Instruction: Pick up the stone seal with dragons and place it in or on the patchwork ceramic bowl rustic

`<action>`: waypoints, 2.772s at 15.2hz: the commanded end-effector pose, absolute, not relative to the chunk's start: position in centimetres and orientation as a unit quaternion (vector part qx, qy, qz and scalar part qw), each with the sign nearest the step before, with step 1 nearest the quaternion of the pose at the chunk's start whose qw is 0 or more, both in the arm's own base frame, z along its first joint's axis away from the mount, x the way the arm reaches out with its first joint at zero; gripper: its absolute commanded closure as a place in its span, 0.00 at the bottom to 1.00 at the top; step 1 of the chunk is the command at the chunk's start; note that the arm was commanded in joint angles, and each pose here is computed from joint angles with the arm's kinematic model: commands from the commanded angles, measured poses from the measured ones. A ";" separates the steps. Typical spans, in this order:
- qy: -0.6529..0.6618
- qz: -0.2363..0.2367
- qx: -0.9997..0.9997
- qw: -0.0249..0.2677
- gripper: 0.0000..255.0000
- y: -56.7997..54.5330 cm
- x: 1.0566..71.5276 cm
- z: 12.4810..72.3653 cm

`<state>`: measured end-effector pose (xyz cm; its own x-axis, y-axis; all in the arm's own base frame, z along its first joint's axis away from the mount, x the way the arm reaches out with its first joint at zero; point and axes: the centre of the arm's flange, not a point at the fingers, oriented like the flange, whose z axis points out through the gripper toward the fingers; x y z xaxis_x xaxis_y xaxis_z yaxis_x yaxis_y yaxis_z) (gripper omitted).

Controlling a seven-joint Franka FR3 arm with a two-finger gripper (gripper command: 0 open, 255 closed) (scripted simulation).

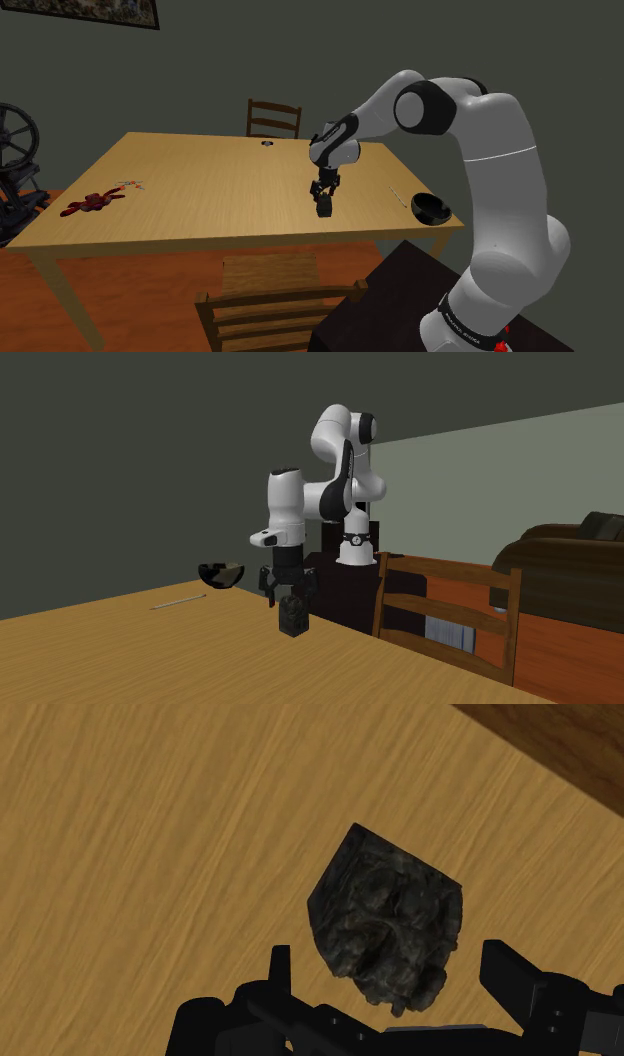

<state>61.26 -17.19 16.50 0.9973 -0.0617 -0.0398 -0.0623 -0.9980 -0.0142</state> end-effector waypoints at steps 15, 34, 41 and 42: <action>0.031 0.019 -0.999 0.008 1.00 -17.2 61.2 16.4; 0.031 0.019 -0.999 0.008 1.00 -17.2 61.2 26.4; 0.031 0.019 -0.999 0.008 1.00 -17.2 61.2 30.1; 0.031 0.019 -0.999 0.008 1.00 -17.2 61.2 30.6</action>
